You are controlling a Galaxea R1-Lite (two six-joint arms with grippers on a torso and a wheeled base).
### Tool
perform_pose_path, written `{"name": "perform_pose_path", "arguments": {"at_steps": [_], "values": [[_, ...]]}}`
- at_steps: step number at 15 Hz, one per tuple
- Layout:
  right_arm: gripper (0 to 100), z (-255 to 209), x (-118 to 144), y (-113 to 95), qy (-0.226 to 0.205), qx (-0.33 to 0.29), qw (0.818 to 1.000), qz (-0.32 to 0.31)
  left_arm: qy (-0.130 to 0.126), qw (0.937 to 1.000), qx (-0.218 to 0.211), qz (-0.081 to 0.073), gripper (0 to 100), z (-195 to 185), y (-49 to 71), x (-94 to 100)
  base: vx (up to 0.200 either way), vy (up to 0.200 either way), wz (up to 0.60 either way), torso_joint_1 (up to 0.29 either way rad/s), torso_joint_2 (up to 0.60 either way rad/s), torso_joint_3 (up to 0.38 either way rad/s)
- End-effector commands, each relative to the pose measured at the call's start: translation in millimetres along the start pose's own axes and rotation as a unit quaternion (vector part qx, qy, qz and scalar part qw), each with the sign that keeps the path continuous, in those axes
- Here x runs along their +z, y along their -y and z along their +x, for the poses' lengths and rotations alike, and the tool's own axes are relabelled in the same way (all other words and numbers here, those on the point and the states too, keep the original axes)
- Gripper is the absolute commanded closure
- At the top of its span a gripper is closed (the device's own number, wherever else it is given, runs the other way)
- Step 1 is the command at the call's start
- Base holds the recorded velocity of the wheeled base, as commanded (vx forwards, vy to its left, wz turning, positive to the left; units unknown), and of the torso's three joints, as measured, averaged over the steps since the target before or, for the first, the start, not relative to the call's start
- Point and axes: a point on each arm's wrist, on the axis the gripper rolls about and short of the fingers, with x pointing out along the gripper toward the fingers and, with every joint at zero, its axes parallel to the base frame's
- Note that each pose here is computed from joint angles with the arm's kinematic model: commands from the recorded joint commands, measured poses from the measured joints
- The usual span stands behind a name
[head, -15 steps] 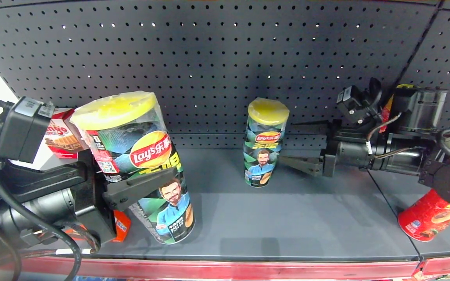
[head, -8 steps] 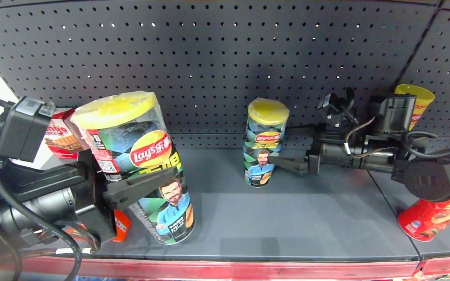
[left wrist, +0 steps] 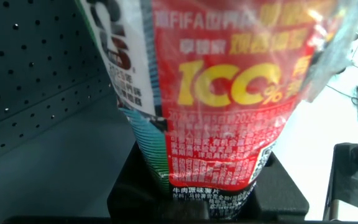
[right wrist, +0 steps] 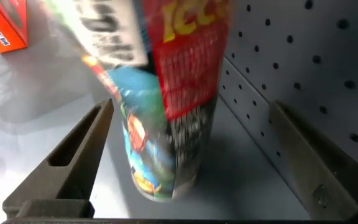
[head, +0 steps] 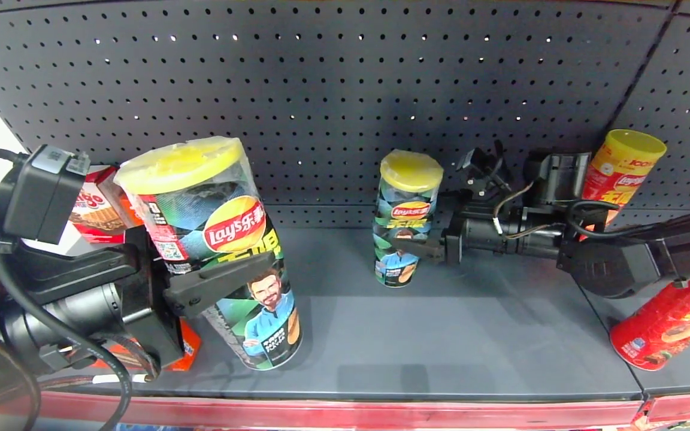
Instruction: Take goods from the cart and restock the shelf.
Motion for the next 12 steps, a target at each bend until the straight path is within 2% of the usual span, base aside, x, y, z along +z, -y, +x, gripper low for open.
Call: {"name": "perform_pose_path", "arguments": {"at_steps": [1, 5, 6, 12], "values": [[0, 9.7, -8.5, -0.4, -0.004, 0.007, 1.0, 0.004, -0.003, 1.0, 0.001, -0.002, 100, 1.5, -1.3, -2.1, 0.0, 0.0, 0.0, 0.0, 0.0, 0.0], [0, 19.1, -13.3, -1.3, 0.0, 0.019, 1.0, 0.004, -0.004, 1.0, 0.001, -0.003, 100, 1.4, -1.3, -2.5, 0.0, 0.0, 0.0, 0.0, 0.0, 0.0], [100, 19.4, -12.8, -2.3, -0.001, 0.016, 1.0, 0.004, -0.004, 1.0, 0.001, -0.003, 100, 1.4, -1.3, -2.5, 0.0, 0.0, 0.0, 0.0, 0.0, 0.0], [100, 21.3, -11.4, -7.6, 0.0, 0.024, 1.0, 0.004, -0.003, 1.0, 0.002, -0.003, 100, 0.8, -1.3, -2.4, 0.0, 0.0, 0.0, 0.0, 0.0, 0.0]]}}
